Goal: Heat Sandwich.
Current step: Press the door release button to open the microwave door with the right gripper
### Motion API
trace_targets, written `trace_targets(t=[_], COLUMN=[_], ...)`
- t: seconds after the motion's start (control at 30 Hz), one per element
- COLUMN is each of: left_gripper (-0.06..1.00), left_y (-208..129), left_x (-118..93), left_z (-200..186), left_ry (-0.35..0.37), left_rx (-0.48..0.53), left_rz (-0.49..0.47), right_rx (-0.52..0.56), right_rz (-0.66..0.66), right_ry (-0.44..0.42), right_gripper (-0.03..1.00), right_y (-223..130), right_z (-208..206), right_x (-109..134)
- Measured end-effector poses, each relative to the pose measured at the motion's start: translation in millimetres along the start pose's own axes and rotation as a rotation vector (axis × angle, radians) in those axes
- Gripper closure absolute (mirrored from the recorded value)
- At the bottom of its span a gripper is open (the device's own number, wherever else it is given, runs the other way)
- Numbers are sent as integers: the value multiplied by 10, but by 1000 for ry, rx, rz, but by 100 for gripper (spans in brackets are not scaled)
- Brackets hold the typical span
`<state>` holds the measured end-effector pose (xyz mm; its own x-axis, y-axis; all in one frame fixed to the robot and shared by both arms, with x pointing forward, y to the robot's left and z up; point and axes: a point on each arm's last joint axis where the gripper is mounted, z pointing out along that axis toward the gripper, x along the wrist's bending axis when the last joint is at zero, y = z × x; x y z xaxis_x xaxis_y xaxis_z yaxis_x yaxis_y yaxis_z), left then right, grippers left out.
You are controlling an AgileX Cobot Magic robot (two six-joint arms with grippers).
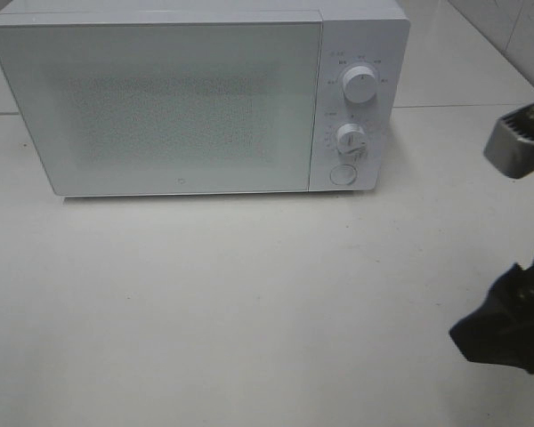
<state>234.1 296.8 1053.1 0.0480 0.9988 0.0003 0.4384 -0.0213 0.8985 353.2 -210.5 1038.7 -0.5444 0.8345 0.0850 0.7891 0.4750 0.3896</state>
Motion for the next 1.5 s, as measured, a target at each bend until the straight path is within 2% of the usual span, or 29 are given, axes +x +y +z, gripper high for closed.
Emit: trace_targets(t=[0.13,0.3,0.5,0.6,0.83,1.0,1.3,1.5], left_gripper=[-2,-2,-2,-2,-2,-2,-2,-2], left_y=[0,0,0,0,0,0,0,0], left_x=[0,0,0,0,0,0,0,0], left_z=[0,0,0,0,0,0,0,0], left_ry=[0,0,0,0,0,0,0,0], left_rx=[0,0,0,0,0,0,0,0], left_rz=[0,0,0,0,0,0,0,0], right_rx=[-20,-106,-176,-225,-300,-419,-572,-641], right_rz=[-17,-34,-41,-41,104,210,295,306], right_ry=[-14,-22,-28,-59,-127,-217,-305,-329], right_gripper=[21,21,21,21,21,21,21,21], right_y=[-121,-460,-630,-794,-994,-1125,-1290,-1382], right_z=[-162,-494,-630,-666,-648,-637,-669,-701], right_x=[-12,-24,-35,-74,-135,-162,-126,-88])
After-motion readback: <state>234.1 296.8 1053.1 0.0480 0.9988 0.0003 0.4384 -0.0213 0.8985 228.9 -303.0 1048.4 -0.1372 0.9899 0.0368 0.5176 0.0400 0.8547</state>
